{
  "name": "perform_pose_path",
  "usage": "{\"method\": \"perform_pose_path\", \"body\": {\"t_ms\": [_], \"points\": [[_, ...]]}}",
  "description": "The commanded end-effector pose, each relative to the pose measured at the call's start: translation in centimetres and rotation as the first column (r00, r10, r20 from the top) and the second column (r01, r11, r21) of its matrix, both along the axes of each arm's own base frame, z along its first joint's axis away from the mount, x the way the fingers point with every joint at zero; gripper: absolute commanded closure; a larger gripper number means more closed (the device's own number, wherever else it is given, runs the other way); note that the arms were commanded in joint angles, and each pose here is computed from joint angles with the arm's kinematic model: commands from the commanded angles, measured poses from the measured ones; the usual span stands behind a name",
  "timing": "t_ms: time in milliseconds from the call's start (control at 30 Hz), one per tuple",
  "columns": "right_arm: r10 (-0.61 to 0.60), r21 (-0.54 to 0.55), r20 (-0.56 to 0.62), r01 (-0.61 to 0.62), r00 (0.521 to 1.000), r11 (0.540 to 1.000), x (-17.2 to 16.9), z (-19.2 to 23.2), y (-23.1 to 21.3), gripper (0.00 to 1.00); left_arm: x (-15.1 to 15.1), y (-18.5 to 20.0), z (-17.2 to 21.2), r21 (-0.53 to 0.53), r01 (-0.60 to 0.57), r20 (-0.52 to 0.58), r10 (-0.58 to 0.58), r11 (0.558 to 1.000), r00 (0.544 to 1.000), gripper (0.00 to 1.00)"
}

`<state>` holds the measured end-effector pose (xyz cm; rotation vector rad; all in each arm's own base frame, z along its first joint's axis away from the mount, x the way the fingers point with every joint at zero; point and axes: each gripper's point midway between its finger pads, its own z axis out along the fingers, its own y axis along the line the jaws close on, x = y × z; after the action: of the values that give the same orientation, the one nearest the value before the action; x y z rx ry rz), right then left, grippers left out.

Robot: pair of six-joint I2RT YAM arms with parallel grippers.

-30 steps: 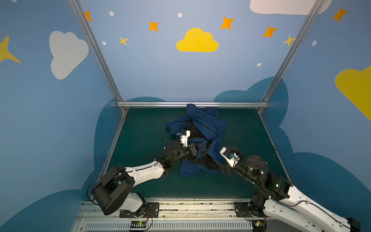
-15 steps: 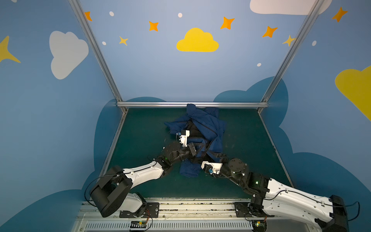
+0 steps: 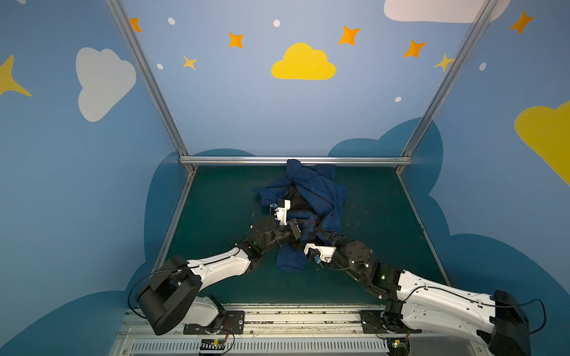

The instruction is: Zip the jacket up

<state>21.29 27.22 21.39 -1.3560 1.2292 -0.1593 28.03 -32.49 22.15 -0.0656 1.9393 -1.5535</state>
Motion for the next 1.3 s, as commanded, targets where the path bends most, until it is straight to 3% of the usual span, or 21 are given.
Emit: {"method": "perform_pose_path", "body": {"t_ms": [0,233,400,567,800,1267], "points": [[-0.029,0.048,0.019,0.028,0.999,0.998,0.9,0.8,-0.2,0.37,0.1,0.2,1.8,-0.026,-0.014,0.046,0.015,1.0,0.999,0.97],[-0.028,0.054,-0.006,0.028,1.0,0.998,1.9,0.5,-0.1,0.39,0.3,0.0,2.2,-0.034,-0.013,0.048,0.015,0.999,0.999,0.97],[-0.014,0.068,-0.032,0.016,0.999,0.998,2.1,0.5,0.2,0.35,0.3,0.0,2.2,-0.036,-0.015,0.048,0.017,0.999,0.999,0.97],[0.018,0.079,-0.056,-0.013,0.998,0.997,2.0,0.7,0.8,0.42,0.4,0.0,2.3,-0.041,-0.02,0.048,0.022,0.999,0.999,0.97],[0.027,0.095,-0.056,-0.022,0.998,0.995,2.4,1.5,1.5,0.6,0.5,0.5,2.5,-0.038,-0.034,0.051,0.036,0.999,0.998,0.97],[0.028,0.089,-0.075,-0.021,0.997,0.996,2.0,2.1,1.0,0.67,0.6,0.7,2.3,-0.038,-0.04,0.049,0.042,0.998,0.998,0.97]]}}
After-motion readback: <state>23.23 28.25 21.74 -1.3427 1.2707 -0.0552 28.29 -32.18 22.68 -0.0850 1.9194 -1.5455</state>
